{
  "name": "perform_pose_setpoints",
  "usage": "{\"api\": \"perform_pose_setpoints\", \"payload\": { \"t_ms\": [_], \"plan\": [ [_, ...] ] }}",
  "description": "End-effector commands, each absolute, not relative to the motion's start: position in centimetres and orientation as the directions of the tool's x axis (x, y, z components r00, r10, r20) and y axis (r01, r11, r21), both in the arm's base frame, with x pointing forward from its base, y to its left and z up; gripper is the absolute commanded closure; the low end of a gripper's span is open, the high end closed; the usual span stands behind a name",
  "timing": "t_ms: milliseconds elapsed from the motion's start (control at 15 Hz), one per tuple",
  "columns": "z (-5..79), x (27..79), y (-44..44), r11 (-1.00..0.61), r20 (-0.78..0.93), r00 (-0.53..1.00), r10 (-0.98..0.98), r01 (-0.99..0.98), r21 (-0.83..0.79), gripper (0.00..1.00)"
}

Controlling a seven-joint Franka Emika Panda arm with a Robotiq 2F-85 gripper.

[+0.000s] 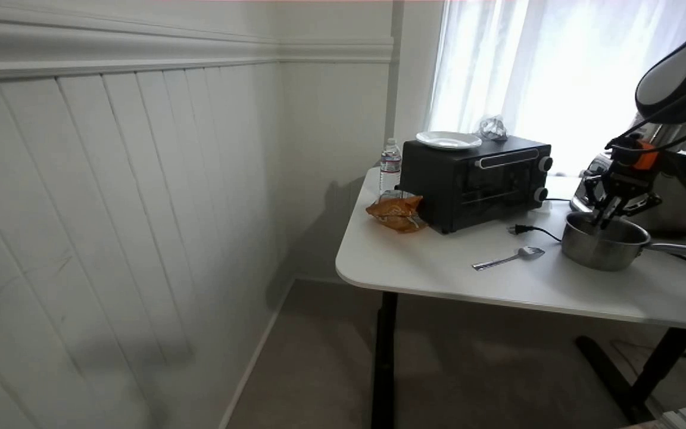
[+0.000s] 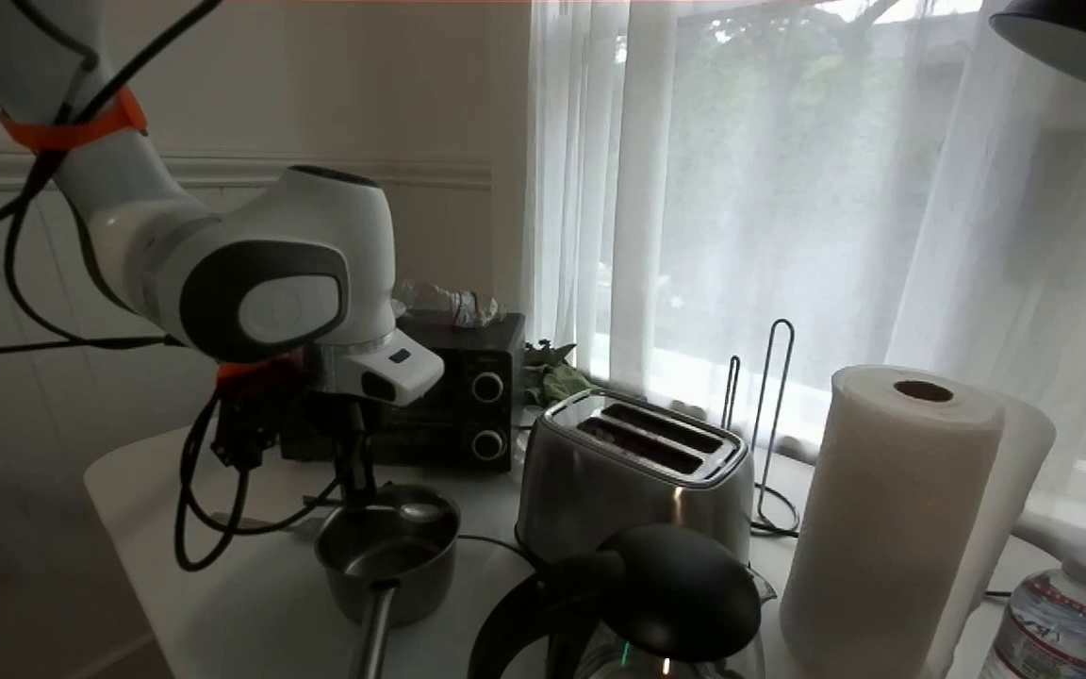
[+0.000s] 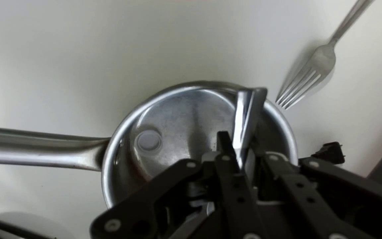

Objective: Pick up the silver spoon from the silver pot, scoop some substance from the silver pot and put it on the white plate on the black oven, put the silver spoon on the white plate

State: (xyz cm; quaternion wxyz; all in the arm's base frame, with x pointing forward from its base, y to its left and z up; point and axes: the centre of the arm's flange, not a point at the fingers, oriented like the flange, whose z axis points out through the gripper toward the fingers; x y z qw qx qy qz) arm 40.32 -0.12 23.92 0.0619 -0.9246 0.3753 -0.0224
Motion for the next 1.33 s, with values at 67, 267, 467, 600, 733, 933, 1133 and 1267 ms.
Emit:
{"api": "perform_pose_setpoints", "payload": {
  "t_ms": [67,267,467,600,733,933,1133,1267],
  "plan": [
    [27.0,35.4,0.5,-0.714,0.045,0.715,-0.698,-0.691,-0.111,0.97],
    [28.1,34.9,1.0,-0.732,0.066,0.729,-0.681,-0.675,-0.096,0.97],
    [29.7,34.3,2.2,-0.772,0.081,0.769,-0.634,-0.624,-0.126,0.97],
    [31.1,34.1,3.8,-0.811,0.104,0.806,-0.583,-0.57,-0.133,0.97],
    [32.8,33.7,5.8,-0.849,0.154,0.835,-0.528,-0.512,-0.133,0.97],
    [35.7,33.3,9.2,-0.898,0.253,0.861,-0.441,-0.422,-0.128,0.97],
    [38.9,32.3,13.0,-0.938,0.335,0.876,-0.347,-0.328,-0.115,0.97],
    [40.6,31.8,15.3,-0.956,0.366,0.883,-0.295,-0.276,-0.105,0.97]
  ]
}}
